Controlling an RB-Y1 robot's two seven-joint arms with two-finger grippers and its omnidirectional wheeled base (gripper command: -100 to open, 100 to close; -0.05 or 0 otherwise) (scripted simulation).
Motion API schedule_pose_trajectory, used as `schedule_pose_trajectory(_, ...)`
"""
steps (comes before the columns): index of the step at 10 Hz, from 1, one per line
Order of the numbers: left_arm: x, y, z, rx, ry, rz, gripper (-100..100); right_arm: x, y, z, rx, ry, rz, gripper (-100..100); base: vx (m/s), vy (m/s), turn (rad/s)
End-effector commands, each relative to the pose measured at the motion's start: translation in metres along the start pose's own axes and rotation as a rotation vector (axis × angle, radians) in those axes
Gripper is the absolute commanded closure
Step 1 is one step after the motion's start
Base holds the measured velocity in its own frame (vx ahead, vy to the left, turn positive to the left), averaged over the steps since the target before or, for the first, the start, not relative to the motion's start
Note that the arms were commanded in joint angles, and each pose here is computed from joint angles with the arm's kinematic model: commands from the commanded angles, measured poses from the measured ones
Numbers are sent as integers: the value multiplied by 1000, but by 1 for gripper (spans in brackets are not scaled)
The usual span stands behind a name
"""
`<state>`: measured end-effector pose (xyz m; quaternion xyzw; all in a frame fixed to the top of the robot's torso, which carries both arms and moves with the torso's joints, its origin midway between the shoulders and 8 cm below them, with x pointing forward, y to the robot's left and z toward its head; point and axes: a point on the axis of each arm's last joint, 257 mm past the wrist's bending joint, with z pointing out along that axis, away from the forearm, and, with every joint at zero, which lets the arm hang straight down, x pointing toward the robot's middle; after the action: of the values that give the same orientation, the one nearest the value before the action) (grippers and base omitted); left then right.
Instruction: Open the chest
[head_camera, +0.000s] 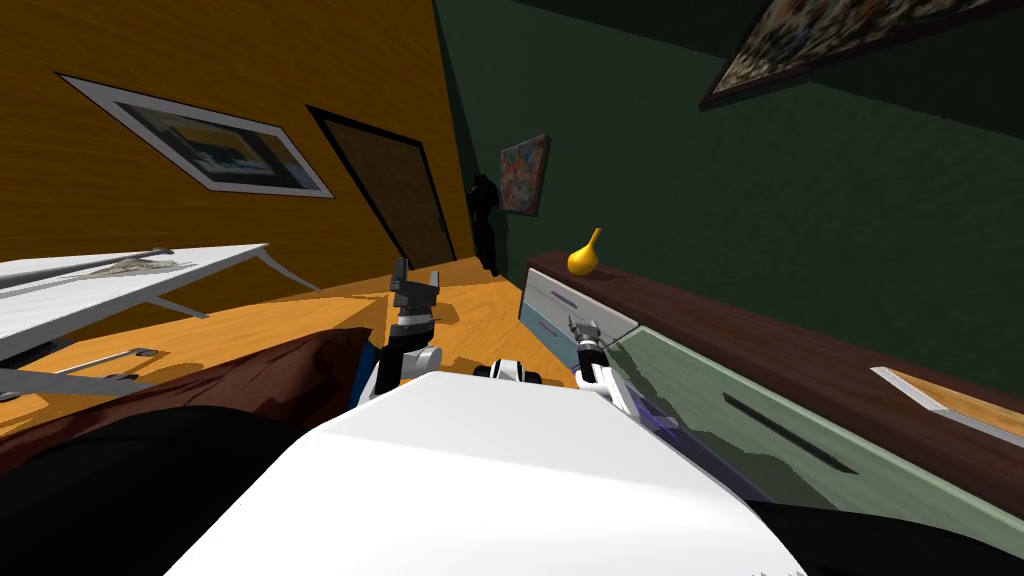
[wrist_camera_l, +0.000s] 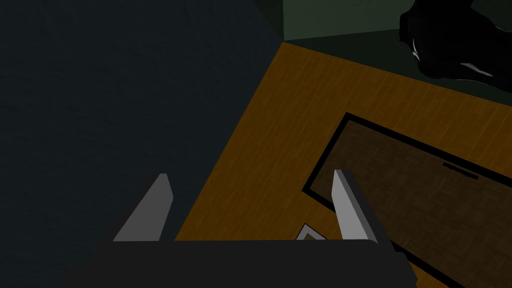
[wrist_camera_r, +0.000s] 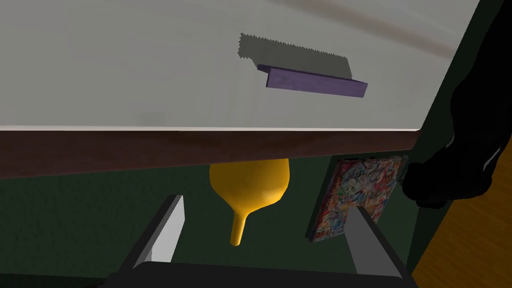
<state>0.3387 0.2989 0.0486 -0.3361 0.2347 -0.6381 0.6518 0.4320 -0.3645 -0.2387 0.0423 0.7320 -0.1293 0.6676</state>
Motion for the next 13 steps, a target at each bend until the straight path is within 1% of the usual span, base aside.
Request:
schedule_pose_trajectory(1, 0, 0, 0, 0, 0, 0, 0, 17, -10, 3, 46, 45, -117, -100, 64, 53, 0)
schedule_pose_trajectory(2, 0, 0, 0, 0, 0, 0, 0, 17, -10, 3, 46, 45, -118, -100, 58, 50, 1)
schedule_pose_trajectory(4, 0, 0, 0, 0, 0, 0, 0, 37, -20, 6, 89, 100, -248, -100, 72, 54, 5)
schedule_pose_trajectory(5, 0, 0, 0, 0, 0, 0, 0, 37, -23, 6, 98, 103, -260, -100, 70, 50, 4)
schedule_pose_trajectory(8, 0, 0, 0, 0, 0, 0, 0, 63, -37, 10, 153, 182, -449, -100, 83, 47, 16)
schedule_pose_trajectory(9, 0, 0, 0, 0, 0, 0, 0, 63, -40, 9, 164, 186, -460, -100, 62, 30, 5)
schedule_pose_trajectory(11, 0, 0, 0, 0, 0, 0, 0, 76, -48, 11, 193, 230, -585, -100, 69, 25, 20)
schedule_pose_trajectory(12, 0, 0, 0, 0, 0, 0, 0, 77, -50, 10, 203, 235, -585, -100, 59, 21, 10)
schedule_pose_trajectory(13, 0, 0, 0, 0, 0, 0, 0, 83, -55, 10, 220, 258, -645, -100, 48, 16, 12)
